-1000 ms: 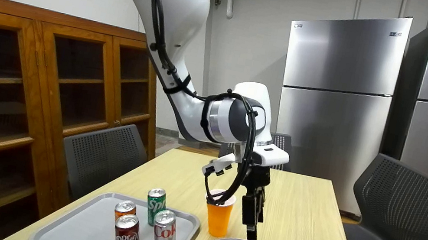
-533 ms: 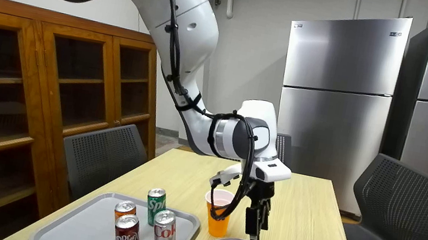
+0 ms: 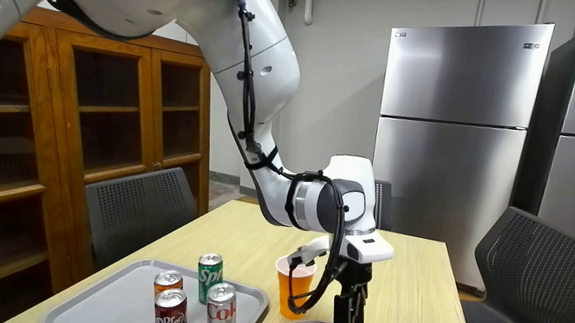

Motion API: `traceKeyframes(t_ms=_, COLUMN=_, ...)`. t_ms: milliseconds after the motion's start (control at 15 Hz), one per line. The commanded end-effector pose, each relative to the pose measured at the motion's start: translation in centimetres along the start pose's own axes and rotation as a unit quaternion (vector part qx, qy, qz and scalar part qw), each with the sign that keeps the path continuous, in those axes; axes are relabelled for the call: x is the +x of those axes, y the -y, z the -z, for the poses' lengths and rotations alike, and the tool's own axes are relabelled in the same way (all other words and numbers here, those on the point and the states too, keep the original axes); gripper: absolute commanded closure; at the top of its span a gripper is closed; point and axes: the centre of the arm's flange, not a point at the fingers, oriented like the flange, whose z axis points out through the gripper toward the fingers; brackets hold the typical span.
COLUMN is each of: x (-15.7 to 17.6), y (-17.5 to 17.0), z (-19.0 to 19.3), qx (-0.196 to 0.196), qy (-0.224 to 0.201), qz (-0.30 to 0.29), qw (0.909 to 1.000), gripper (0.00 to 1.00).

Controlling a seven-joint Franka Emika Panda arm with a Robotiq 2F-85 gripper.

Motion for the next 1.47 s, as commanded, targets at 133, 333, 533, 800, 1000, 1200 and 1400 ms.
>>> traceKeyframes(t_ms=133, x=0.4, y=0.2, z=-1.6, qx=-0.009, qy=-0.006, qz=-0.006, qw=0.9999, gripper=0.00)
traceKeyframes(t_ms=333, x=0.1, y=-0.2, z=-2.3, qx=-0.017, qy=-0.007, qz=-0.003, qw=0.9998, gripper=0.00)
traceKeyframes(t_ms=533, x=0.0, y=-0.5, z=-2.7, qx=-0.023, qy=-0.007, qz=-0.002, qw=0.9997, gripper=0.00)
traceKeyframes(t_ms=800, x=0.0, y=-0.7, z=-3.3, qx=-0.030, qy=-0.006, qz=-0.001, qw=0.9995, gripper=0.00)
traceKeyframes(t_ms=1000, x=-0.2, y=-0.7, z=-3.6, qx=-0.032, qy=-0.005, qz=0.001, qw=0.9995, gripper=0.00)
traceKeyframes(t_ms=1200, x=-0.3, y=-0.9, z=-3.7, qx=-0.031, qy=-0.003, qz=0.001, qw=0.9995, gripper=0.00)
traceKeyframes(t_ms=1400, x=-0.2, y=-0.8, z=-3.7, qx=-0.031, qy=-0.002, qz=-0.001, qw=0.9995, gripper=0.00)
